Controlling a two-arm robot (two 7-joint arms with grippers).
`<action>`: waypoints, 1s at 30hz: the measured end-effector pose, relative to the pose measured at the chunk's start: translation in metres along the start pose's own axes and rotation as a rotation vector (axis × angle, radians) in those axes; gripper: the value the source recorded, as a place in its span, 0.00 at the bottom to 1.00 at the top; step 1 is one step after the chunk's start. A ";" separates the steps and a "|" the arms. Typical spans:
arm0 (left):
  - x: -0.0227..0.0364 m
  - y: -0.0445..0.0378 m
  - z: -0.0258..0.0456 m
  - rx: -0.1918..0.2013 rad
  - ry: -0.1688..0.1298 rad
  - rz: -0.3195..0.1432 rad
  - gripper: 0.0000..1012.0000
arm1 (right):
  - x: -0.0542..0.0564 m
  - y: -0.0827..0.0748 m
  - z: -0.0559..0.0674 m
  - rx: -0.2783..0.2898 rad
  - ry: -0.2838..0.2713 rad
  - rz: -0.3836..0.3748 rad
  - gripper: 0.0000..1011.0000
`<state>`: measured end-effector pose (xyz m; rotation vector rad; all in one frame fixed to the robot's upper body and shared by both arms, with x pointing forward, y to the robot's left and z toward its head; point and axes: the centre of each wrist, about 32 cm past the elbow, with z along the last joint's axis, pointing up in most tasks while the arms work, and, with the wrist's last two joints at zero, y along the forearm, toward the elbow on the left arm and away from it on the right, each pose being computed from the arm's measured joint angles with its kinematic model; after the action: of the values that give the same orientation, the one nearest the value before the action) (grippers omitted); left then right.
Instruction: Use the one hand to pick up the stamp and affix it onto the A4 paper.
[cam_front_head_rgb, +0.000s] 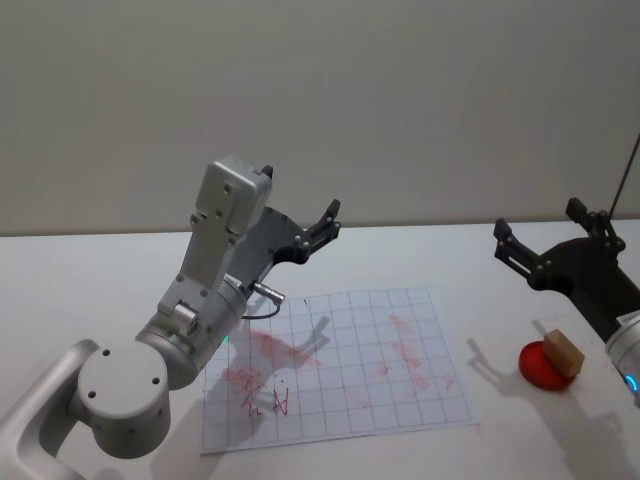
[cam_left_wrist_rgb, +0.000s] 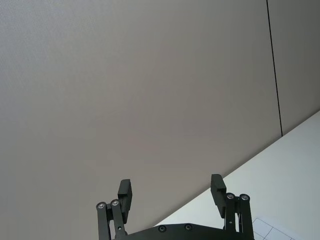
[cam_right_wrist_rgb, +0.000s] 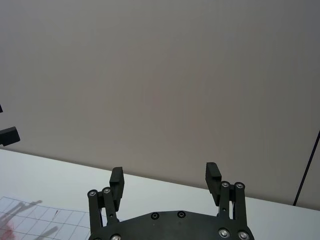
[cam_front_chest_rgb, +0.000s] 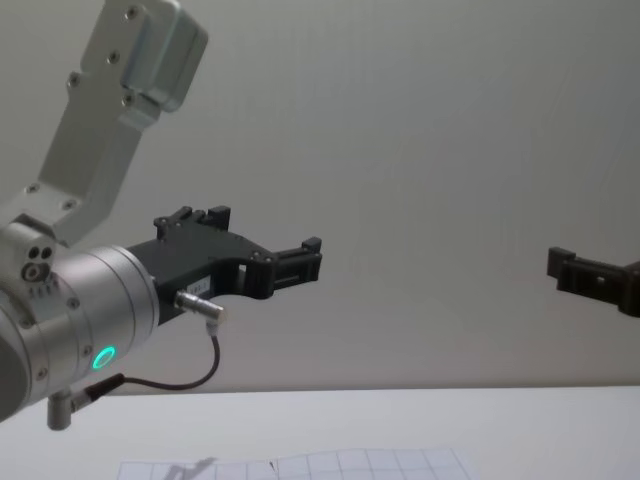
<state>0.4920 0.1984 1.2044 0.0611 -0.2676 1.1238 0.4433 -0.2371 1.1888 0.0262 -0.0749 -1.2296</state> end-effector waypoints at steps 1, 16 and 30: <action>0.0000 0.0000 0.0000 0.000 0.000 0.000 0.99 | 0.000 0.000 0.000 0.000 0.000 0.000 0.99; 0.0000 0.0000 0.0000 0.000 0.000 0.000 0.99 | 0.000 0.000 0.000 0.000 0.000 0.000 0.99; 0.0000 0.0000 0.0000 0.000 0.000 0.000 0.99 | 0.000 0.000 0.000 0.000 0.000 0.000 0.99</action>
<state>0.4920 0.1984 1.2044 0.0611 -0.2676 1.1238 0.4433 -0.2371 1.1887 0.0261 -0.0749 -1.2295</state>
